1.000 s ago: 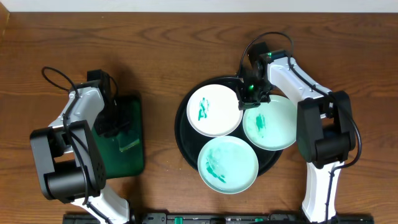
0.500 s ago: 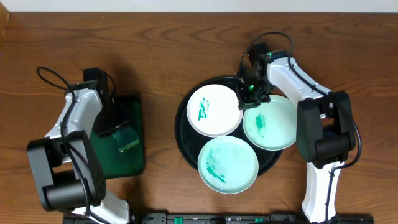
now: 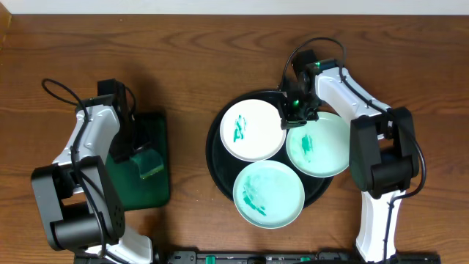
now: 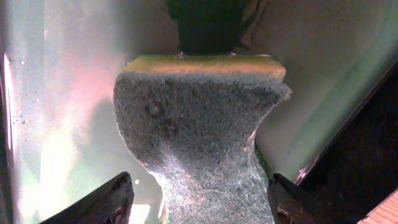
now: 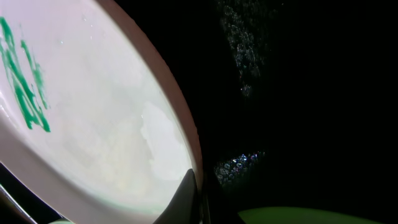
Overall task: Clean dirty plates on tray and stack at the side
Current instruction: 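Lower the left gripper and grasp the green-yellow sponge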
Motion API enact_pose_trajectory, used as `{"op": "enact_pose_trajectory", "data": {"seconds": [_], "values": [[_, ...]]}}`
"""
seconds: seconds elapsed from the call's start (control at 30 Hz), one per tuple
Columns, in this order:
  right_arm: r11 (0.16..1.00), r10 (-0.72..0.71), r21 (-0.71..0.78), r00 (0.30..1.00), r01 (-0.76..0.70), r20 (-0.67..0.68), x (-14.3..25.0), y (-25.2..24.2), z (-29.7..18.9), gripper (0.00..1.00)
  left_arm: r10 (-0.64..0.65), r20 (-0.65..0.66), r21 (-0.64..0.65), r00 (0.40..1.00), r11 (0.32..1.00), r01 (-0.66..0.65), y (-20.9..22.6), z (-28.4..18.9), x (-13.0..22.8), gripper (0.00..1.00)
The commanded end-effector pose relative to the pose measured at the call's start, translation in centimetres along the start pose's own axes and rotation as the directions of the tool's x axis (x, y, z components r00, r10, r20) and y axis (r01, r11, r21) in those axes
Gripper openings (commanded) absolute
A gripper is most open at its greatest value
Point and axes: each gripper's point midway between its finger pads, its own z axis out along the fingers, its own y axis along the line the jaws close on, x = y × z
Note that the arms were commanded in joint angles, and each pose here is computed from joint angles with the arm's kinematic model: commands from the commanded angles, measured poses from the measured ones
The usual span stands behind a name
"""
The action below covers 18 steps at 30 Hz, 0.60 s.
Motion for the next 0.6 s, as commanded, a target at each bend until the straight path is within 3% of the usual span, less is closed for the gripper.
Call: {"op": "enact_pose_trajectory", "data": {"seconds": [0.0,0.2,0.57], "values": [[1.0,-0.026,-0.002,1.0,0.026,0.013,-0.5,0.1,-0.3,0.01,0.004,0.017,0.0,1.0,1.0,-0.004,0.0,-0.3,-0.3,0.67],[1.0,-0.026,-0.001,1.0,0.026,0.013,-0.5,0.1,-0.3,0.01,0.004,-0.01,-0.007,1.0,1.0,-0.004,0.0,0.8,-0.3,0.61],[1.0,-0.028,-0.002,1.0,0.028,0.013,-0.5,0.1,-0.3,0.01,0.003,-0.009,-0.007,1.0,1.0,-0.003,0.1,1.0,-0.4,0.58]]}}
